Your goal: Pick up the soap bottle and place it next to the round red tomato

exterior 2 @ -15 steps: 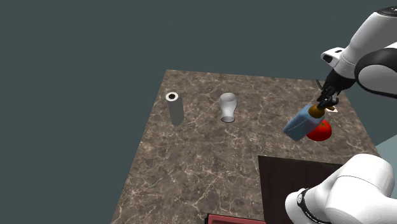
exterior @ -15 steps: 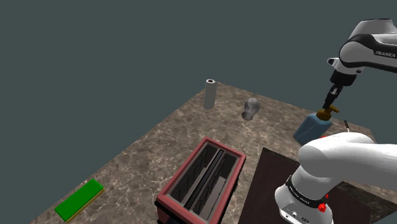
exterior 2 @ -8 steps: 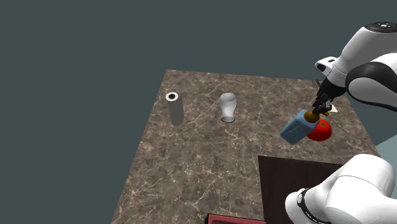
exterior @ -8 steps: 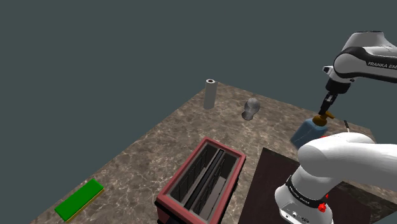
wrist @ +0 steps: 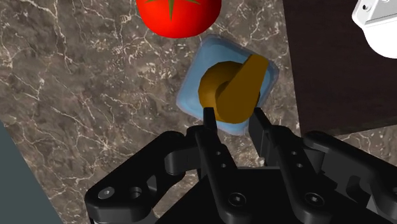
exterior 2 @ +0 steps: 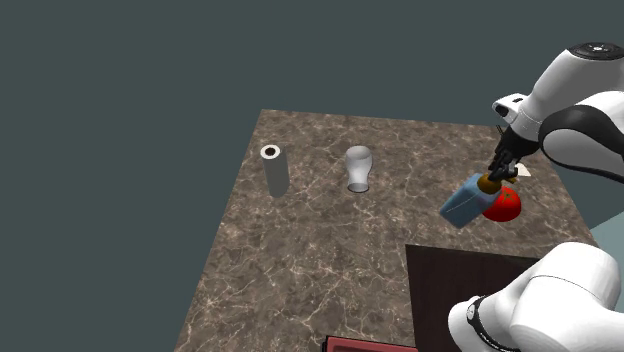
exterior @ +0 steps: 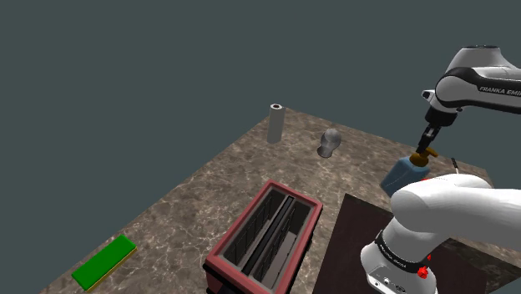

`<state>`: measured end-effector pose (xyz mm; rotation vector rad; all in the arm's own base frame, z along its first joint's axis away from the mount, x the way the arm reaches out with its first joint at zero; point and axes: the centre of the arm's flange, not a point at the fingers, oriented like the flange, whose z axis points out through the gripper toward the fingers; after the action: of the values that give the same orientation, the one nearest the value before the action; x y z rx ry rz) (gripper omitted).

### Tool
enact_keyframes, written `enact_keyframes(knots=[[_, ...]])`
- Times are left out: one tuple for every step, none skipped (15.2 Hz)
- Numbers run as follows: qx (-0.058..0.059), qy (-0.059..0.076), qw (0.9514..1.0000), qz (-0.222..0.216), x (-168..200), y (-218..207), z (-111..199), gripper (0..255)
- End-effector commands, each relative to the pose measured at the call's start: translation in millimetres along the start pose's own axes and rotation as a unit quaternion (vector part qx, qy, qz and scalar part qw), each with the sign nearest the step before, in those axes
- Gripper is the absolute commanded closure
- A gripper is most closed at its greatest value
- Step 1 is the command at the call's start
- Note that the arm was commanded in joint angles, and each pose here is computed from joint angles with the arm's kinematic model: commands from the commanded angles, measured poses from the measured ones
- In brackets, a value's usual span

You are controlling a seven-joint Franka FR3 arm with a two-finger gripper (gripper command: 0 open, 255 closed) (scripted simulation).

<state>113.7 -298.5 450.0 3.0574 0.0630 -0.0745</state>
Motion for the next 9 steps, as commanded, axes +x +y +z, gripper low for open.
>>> enact_keyframes(knots=[[0.004,-0.003,1.0,-0.001,0,-1,3,255],[0.004,-0.003,1.0,-0.001,0,-1,3,0],[0.004,-0.003,1.0,-0.001,0,-1,3,0],[0.004,-0.003,1.0,-0.001,0,0,3,0],[0.004,-0.003,1.0,-0.001,0,0,3,0],[0.004,-0.003,1.0,-0.001,0,0,3,0],[0.004,-0.003,1.0,-0.001,0,-1,3,0],[0.004,-0.003,1.0,-0.001,0,-1,-10,0],[0.004,-0.003,1.0,-0.001,1,-1,-23,0]])
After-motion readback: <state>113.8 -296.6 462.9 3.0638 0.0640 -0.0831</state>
